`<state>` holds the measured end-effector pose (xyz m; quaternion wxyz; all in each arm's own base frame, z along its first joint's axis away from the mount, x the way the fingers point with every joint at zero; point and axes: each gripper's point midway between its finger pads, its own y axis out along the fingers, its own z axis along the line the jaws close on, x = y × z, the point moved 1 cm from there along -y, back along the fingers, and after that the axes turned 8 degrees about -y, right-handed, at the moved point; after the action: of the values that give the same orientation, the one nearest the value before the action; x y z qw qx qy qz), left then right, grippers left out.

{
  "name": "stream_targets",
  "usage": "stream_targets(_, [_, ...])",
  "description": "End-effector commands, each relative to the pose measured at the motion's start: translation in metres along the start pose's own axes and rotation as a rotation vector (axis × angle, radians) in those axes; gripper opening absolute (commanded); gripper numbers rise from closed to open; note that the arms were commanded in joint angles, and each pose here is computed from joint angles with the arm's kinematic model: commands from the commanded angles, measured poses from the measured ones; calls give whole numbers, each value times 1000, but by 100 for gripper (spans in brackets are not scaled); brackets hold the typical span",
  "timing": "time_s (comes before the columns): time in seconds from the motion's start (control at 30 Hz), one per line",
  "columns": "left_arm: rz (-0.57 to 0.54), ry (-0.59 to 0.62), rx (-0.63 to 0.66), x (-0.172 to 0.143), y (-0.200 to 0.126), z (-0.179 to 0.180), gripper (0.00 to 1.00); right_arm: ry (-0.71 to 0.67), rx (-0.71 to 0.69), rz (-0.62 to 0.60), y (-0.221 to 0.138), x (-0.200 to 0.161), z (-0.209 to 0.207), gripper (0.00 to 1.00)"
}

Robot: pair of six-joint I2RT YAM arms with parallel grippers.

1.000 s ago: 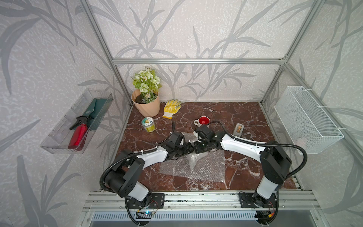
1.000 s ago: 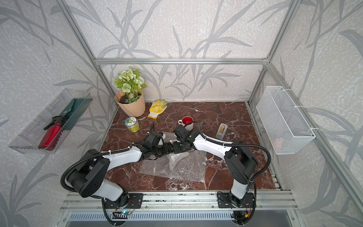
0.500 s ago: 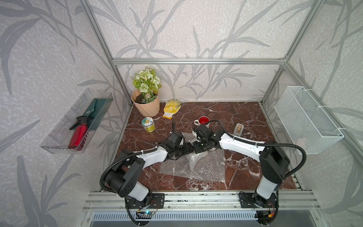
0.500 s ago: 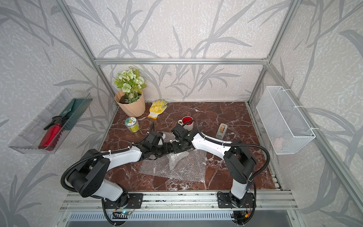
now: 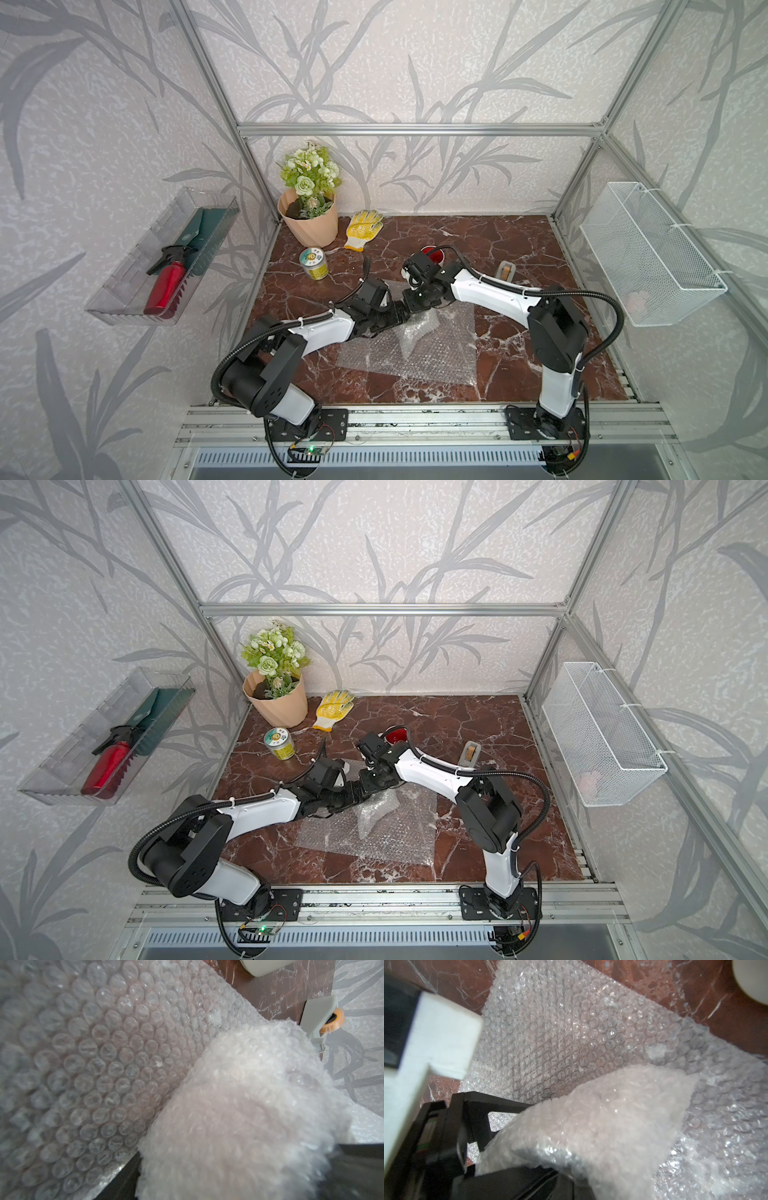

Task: Wrap mugs in bubble wrap
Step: Stick the tape on the bubble wrap.

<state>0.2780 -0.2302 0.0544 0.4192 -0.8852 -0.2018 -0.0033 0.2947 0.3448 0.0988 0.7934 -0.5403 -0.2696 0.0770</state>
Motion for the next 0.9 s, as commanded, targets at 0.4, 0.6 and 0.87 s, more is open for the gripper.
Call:
stream_targets(0.4, [72,-30,134,-21,5,34,69,-6,94,-124,-32,32,15,0])
stream_targets(0.6, [71,-29,132,-20,5,34,69,8,103,-113,-20,33,11,0])
stream_targets(0.87, [68,-30,132,-21,3,34,69,48,107,-107,-3,32,2,0])
